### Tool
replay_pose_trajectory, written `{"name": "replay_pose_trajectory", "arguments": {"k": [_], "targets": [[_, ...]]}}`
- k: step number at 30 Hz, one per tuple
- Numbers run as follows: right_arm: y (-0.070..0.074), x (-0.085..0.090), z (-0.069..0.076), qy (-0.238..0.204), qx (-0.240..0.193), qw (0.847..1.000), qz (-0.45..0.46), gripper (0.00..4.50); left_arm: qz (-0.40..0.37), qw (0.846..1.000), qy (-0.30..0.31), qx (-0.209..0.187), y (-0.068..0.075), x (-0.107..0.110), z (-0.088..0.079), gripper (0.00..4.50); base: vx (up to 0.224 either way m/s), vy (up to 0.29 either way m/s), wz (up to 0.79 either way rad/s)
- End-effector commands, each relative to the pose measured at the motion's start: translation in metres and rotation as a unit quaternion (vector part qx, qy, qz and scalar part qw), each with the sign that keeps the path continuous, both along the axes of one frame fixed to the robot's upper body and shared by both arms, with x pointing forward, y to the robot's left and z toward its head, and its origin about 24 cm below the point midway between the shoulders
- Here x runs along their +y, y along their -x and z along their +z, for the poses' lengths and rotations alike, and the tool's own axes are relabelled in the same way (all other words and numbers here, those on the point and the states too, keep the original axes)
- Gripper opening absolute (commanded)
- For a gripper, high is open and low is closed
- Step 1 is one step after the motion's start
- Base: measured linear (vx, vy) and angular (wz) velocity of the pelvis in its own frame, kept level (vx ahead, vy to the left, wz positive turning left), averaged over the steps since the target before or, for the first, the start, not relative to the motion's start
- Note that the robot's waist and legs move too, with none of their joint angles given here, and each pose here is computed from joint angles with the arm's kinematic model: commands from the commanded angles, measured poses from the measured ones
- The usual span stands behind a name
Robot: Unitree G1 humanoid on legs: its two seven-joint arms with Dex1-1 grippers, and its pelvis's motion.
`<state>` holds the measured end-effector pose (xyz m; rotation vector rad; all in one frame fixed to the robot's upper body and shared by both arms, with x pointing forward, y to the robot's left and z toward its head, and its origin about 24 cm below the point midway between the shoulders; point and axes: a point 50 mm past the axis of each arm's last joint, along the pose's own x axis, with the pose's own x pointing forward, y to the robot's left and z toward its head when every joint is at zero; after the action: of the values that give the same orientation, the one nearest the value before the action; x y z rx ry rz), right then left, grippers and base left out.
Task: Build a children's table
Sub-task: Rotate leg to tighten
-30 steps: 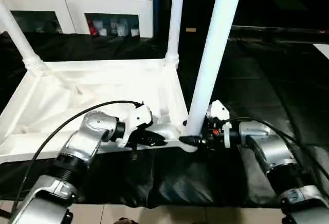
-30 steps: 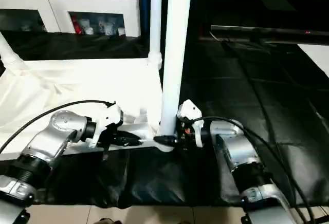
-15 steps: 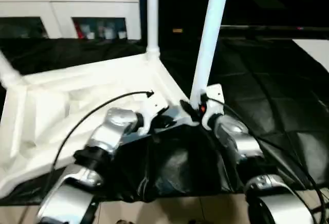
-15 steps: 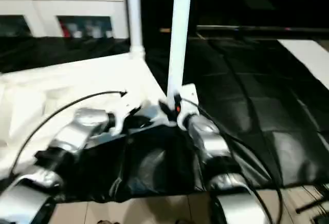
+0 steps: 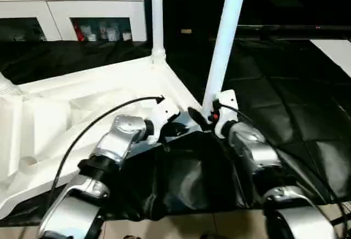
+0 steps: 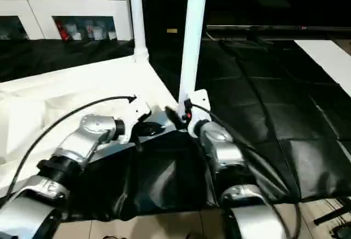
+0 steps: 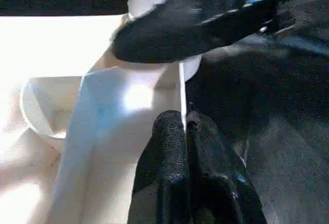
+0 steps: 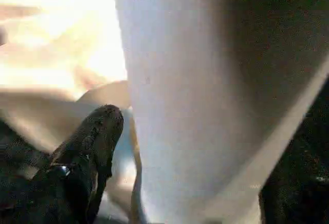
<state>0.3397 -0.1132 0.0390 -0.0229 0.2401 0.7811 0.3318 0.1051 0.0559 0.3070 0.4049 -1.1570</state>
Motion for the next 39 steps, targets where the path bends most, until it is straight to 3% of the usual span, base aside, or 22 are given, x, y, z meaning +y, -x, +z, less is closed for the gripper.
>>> {"name": "replay_pose_trajectory", "arguments": {"k": [1,4,8,10,16,21,24,32,36,37,39], "targets": [[0.008,0.023,0.005,-0.006,-0.005,0.996,0.094,3.82,-0.062,0.998,0.022,-0.019,0.004,-0.017,0.013,0.0,0.0,0.0,0.0],[0.018,0.01,0.006,0.011,0.002,0.986,0.167,3.82,-0.108,0.994,0.007,0.006,0.013,-0.007,0.01,0.0,0.0,0.0,0.0],[0.024,0.004,0.006,0.012,0.011,0.979,0.202,3.82,-0.123,0.992,0.0,0.014,0.017,-0.002,0.009,0.0,0.0,0.0,0.0],[0.032,0.0,0.007,0.01,0.021,0.969,0.246,3.82,-0.131,0.991,-0.005,0.02,0.019,0.003,0.009,0.0,0.0,0.0,0.0],[0.041,-0.005,0.005,0.027,0.044,0.949,0.31,3.14,-0.144,0.989,-0.01,0.035,0.021,0.011,0.01,0.0,0.0,0.0,0.0],[0.042,-0.004,0.007,0.025,0.053,0.943,0.328,3.01,-0.151,0.988,-0.01,0.04,0.023,0.012,0.011,0.0,0.0,0.0,0.0],[0.045,-0.004,0.006,0.028,0.057,0.939,0.338,2.64,-0.153,0.987,-0.012,0.043,0.024,0.012,0.011,0.0,0.0,0.0,0.0],[0.048,-0.001,0.001,0.013,0.066,0.942,0.33,2.57,-0.145,0.989,-0.008,0.038,0.023,0.011,0.01,0.0,0.0,0.0,0.0],[0.046,0.004,-0.004,-0.008,0.067,0.955,0.289,2.56,-0.112,0.993,0.003,0.02,0.017,0.004,0.011,0.0,0.0,0.0,0.0],[0.038,0.009,-0.005,-0.017,0.056,0.971,0.233,2.56,-0.09,0.996,0.006,0.008,0.012,-0.001,0.013,0.0,0.0,0.0,0.0],[0.027,0.014,-0.007,-0.02,0.052,0.985,0.164,2.56,-0.067,0.998,0.009,-0.003,0.006,-0.007,0.014,0.0,0.0,0.0,0.0]]}}
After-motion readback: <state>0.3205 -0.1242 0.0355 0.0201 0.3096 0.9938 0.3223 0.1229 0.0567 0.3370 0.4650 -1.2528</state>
